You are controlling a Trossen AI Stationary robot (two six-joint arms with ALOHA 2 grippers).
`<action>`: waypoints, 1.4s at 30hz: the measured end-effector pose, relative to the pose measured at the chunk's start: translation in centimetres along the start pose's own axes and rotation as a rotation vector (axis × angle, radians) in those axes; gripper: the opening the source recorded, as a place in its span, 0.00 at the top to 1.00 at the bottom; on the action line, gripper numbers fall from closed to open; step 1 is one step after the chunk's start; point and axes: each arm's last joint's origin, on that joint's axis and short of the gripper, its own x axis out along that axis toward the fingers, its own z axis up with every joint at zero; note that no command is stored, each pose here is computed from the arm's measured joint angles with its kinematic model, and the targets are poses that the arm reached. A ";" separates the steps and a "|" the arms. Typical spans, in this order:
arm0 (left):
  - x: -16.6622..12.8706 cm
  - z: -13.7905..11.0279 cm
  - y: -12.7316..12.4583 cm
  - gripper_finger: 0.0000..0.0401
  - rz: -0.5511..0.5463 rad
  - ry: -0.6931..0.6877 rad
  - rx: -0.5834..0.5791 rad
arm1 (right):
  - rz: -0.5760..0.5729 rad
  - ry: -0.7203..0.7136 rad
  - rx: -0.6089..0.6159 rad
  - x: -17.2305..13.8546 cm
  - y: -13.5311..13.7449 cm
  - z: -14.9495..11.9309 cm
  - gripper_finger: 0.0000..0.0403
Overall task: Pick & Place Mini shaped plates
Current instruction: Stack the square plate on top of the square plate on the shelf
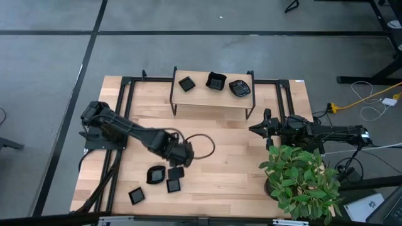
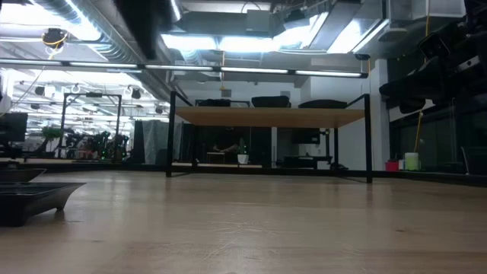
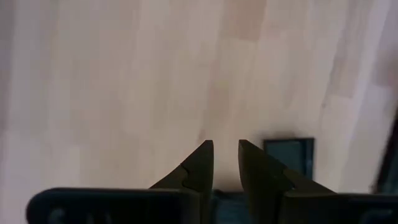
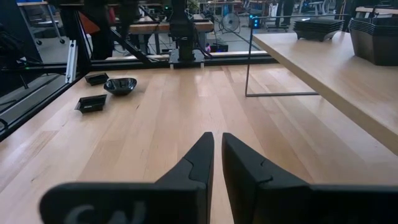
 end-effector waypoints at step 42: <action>5.8 -11.5 -11.9 0.83 0.160 0.350 -0.284 | 0.000 0.000 0.000 0.0 0.0 0.0 0.92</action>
